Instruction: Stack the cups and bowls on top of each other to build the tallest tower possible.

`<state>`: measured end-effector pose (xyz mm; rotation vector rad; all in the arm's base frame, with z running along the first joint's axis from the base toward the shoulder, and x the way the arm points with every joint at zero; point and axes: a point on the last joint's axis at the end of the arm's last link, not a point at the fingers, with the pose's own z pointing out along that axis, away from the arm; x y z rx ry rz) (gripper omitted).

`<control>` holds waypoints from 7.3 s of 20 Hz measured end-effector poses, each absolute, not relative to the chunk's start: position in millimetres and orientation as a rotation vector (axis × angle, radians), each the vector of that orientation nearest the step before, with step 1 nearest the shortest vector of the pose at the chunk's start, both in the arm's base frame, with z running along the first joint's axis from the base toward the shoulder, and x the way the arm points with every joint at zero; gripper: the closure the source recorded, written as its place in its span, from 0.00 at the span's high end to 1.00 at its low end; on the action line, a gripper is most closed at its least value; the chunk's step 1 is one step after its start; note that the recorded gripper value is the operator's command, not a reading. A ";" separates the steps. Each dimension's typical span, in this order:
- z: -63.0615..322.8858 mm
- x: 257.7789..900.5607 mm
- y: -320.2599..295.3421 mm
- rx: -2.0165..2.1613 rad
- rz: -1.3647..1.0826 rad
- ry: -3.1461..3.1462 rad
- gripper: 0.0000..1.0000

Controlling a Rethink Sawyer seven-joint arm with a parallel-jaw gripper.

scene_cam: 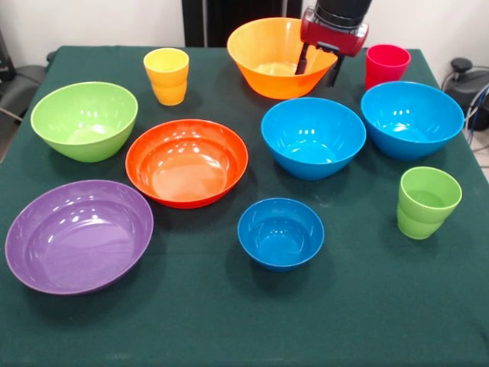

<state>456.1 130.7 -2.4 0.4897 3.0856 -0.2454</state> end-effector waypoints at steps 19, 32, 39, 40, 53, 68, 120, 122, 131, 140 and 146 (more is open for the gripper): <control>-2.5 456.1 130.7 0.490 -0.245 3.086 1.00; -1.0 456.0 130.1 0.491 -0.246 3.084 0.00; -0.4 456.0 130.1 0.491 -0.247 3.083 0.00; -0.3 456.2 129.8 0.491 -0.248 3.082 0.00; 15.1 464.6 129.9 0.490 -0.239 3.050 0.00; 87.5 492.5 140.3 0.505 -0.173 3.006 0.00; 214.0 583.7 99.7 0.542 -0.172 3.009 0.00; 217.2 590.6 96.2 0.538 -0.173 2.999 0.00; 223.9 617.1 84.3 0.525 -0.162 2.994 0.00; 227.3 636.4 70.9 0.523 -0.139 2.974 0.00; 225.9 642.9 63.9 0.514 -0.128 2.972 0.00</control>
